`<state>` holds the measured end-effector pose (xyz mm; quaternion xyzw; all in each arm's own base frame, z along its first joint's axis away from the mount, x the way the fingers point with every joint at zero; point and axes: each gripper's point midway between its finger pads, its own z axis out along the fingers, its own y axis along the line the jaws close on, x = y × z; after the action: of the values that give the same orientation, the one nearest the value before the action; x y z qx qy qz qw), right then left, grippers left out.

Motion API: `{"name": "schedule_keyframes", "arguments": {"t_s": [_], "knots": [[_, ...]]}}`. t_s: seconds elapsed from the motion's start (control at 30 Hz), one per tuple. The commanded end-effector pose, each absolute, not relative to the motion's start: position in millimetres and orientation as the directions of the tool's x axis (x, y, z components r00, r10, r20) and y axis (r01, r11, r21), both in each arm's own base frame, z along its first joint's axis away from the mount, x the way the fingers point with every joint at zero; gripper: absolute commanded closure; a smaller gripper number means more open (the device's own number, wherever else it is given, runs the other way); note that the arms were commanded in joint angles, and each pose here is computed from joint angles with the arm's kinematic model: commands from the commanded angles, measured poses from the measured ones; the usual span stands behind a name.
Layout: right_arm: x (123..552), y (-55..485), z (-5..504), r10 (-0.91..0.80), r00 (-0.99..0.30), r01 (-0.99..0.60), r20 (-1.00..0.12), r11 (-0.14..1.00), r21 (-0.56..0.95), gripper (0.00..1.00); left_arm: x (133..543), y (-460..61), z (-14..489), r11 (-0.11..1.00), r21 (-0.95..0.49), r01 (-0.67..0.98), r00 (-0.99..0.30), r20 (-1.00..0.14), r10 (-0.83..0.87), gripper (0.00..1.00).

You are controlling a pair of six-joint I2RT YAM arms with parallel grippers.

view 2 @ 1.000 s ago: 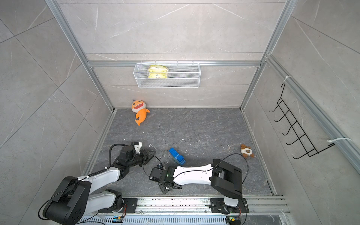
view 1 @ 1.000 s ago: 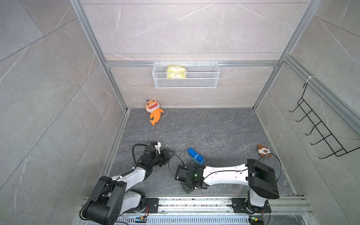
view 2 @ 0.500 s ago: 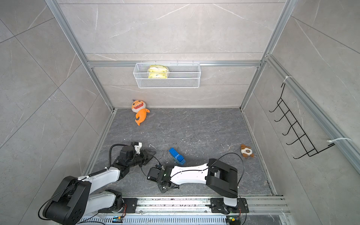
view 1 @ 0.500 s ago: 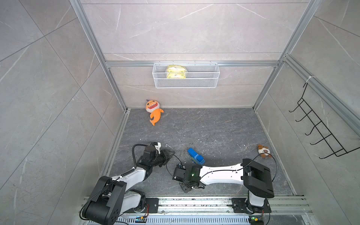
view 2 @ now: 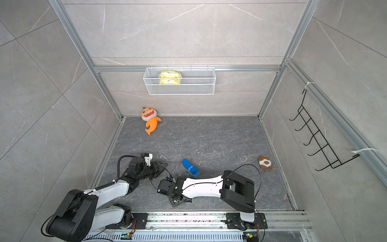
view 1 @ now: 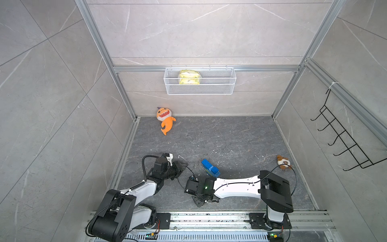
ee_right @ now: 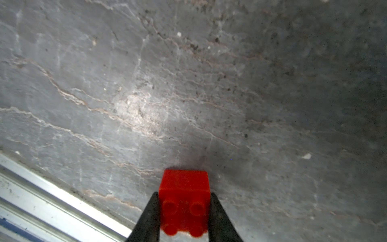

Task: Assemble a heart with lego
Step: Pick up the lego brick from the center of the board, then assemble the lego brick with the lego brick.

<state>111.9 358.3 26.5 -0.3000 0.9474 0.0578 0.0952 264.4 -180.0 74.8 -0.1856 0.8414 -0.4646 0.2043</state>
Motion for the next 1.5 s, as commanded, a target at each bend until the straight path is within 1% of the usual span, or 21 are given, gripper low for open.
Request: {"name": "schedule_keyframes", "arguments": {"t_s": [0.0,0.13,0.2,0.27,0.37,0.47,0.53,0.6,0.7,0.73,0.9,1.03,1.27,1.47], "knots": [[122.8,358.0,42.3,-0.565,-0.789,-0.59,-0.241,0.806,0.04,0.76,266.9,-180.9,79.0,0.503,-0.86,-0.085,-0.848,-0.203,-0.49,0.5],[146.4,356.0,82.0,-0.55,-0.781,-0.603,-0.296,0.787,0.128,0.76,268.6,-186.1,81.2,0.495,-0.866,-0.068,-0.861,-0.2,-0.468,0.5],[164.3,351.1,114.9,-0.551,-0.761,-0.626,-0.342,0.762,0.166,0.76,273.1,-190.0,85.4,0.484,-0.874,-0.042,-0.865,-0.21,-0.455,0.49],[181.9,343.6,139.5,-0.554,-0.752,-0.639,-0.358,0.746,0.188,0.75,278.5,-196.8,91.5,0.47,-0.883,-0.006,-0.875,-0.223,-0.429,0.48],[213.3,326.5,173.2,-0.547,-0.739,-0.643,-0.392,0.746,0.172,0.75,290.6,-206.9,101.5,0.437,-0.898,0.057,-0.882,-0.25,-0.4,0.47],[236.5,316.9,186.0,-0.536,-0.749,-0.634,-0.39,0.751,0.186,0.75,305.6,-214.6,107.6,0.389,-0.915,0.103,-0.877,-0.268,-0.398,0.47],[247.7,313.9,184.6,-0.525,-0.762,-0.621,-0.38,0.759,0.195,0.75,315.9,-218.6,111.5,0.34,-0.932,0.126,-0.865,-0.27,-0.422,0.47],[255.0,312.6,177.9,-0.513,-0.779,-0.604,-0.361,0.768,0.214,0.75,327.1,-222.8,118.9,0.266,-0.952,0.151,-0.85,-0.263,-0.457,0.47],[264.8,309.2,169.3,-0.477,-0.808,-0.567,-0.345,0.79,0.235,0.75,331.1,-231.9,121.2,0.165,-0.973,0.164,-0.859,-0.223,-0.461,0.49],[266.5,308.6,167.6,-0.47,-0.814,-0.559,-0.342,0.793,0.242,0.75,330.3,-235.9,116.8,0.157,-0.976,0.152,-0.87,-0.207,-0.447,0.49],[272.7,302.6,161.6,-0.458,-0.825,-0.542,-0.33,0.808,0.233,0.75,315.9,-263.6,117.4,0.146,-0.969,0.198,-0.903,-0.239,-0.357,0.5],[276.7,296.9,158.4,-0.442,-0.838,-0.523,-0.321,0.82,0.234,0.75,309.9,-273.5,120.8,0.138,-0.965,0.221,-0.91,-0.255,-0.327,0.5],[278.9,292.3,159.4,-0.423,-0.85,-0.504,-0.314,0.827,0.25,0.75,306.1,-276.6,96.2,0.165,-0.971,0.171,-0.926,-0.216,-0.31,0.51],[278.6,292.3,151.5,-0.43,-0.855,-0.501,-0.291,0.83,0.245,0.75,297.1,-293.3,103.8,0.142,-0.971,0.193,-0.937,-0.225,-0.266,0.53]]}}
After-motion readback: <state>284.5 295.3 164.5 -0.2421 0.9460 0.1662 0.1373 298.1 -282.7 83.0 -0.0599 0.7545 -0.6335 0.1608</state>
